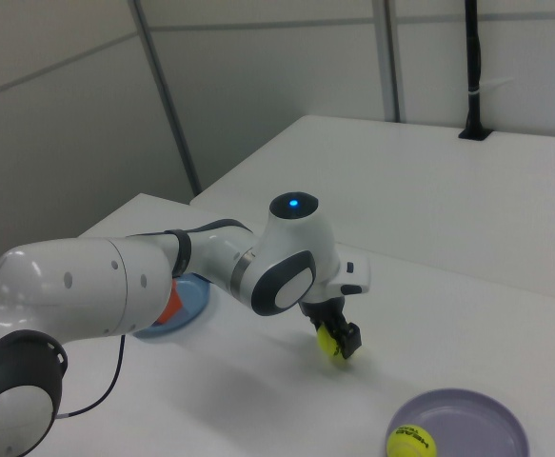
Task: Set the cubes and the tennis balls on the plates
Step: 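Carry the second ball onto the lavender plate and release it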
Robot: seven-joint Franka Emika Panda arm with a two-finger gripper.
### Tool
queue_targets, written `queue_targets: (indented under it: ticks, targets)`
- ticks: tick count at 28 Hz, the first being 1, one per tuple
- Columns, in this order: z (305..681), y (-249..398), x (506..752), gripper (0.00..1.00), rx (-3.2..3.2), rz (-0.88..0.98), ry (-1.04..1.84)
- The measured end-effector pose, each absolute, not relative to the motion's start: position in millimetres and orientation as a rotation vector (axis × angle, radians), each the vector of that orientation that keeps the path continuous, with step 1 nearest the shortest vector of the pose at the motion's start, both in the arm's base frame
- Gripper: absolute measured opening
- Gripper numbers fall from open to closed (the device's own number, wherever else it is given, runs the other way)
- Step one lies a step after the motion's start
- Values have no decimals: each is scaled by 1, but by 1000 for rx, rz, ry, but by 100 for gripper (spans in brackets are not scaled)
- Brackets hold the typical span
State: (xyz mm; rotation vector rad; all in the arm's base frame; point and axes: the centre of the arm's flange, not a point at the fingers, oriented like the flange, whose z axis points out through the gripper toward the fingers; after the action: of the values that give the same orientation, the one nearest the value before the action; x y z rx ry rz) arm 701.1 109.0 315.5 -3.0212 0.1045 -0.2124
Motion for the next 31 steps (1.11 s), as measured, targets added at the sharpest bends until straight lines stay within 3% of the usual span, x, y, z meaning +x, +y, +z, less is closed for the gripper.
queue_targets:
  ticks: [8, 15, 21, 31]
  targets:
    - [365, 83, 713, 69, -2992, -334, 212]
    - [412, -20, 705, 69, -3001, -330, 429]
    - [405, -94, 696, 69, -3021, -311, 592]
    - [367, -115, 692, 69, -3033, -224, 644]
